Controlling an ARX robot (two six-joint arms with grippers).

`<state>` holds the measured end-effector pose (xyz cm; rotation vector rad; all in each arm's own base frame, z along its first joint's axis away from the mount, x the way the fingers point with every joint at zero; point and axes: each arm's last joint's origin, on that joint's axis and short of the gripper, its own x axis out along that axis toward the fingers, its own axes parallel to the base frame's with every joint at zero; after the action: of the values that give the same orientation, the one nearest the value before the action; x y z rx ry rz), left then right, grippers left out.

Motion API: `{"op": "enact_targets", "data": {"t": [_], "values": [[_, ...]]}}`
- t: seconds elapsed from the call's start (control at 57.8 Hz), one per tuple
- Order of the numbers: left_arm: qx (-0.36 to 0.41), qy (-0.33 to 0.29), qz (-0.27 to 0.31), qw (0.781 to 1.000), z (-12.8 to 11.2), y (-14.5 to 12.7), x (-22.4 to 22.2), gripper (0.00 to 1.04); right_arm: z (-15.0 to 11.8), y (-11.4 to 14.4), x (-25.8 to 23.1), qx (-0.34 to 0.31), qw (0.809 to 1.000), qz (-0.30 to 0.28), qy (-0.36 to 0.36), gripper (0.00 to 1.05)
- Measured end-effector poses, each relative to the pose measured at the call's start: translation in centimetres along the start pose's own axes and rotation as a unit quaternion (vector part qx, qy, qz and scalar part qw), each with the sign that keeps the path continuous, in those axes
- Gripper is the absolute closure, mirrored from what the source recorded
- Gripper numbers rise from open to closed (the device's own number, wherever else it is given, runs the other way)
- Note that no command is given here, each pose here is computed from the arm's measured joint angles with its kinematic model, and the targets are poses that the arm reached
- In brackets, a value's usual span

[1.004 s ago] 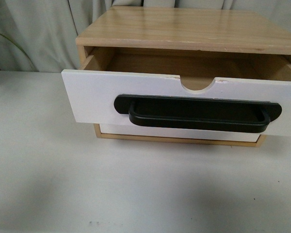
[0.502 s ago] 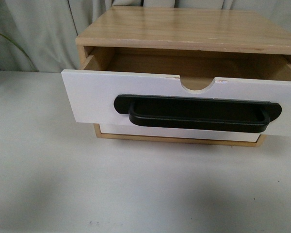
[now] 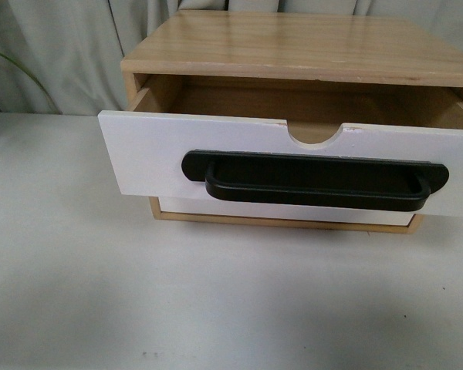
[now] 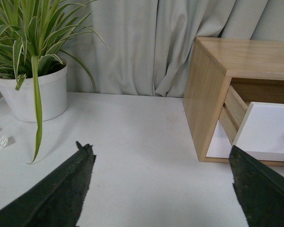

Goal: Pull drawer

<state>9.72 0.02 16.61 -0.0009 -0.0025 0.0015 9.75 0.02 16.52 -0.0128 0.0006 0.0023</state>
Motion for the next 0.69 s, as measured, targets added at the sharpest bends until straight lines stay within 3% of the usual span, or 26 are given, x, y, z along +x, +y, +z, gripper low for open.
{"op": "enact_targets", "data": {"t": [0.035, 0.069, 0.692], "values": [[0.0, 0.0, 0.0, 1.0, 0.0, 0.0, 0.0, 0.05, 0.0, 0.0, 0.0, 0.0, 1.0, 0.0, 0.0, 0.12], [0.0, 0.0, 0.0, 1.0, 0.0, 0.0, 0.0, 0.07, 0.0, 0.0, 0.0, 0.001, 1.0, 0.0, 0.0, 0.07], [0.0, 0.0, 0.0, 1.0, 0.0, 0.0, 0.0, 0.06, 0.0, 0.0, 0.0, 0.001, 1.0, 0.0, 0.0, 0.09]]}}
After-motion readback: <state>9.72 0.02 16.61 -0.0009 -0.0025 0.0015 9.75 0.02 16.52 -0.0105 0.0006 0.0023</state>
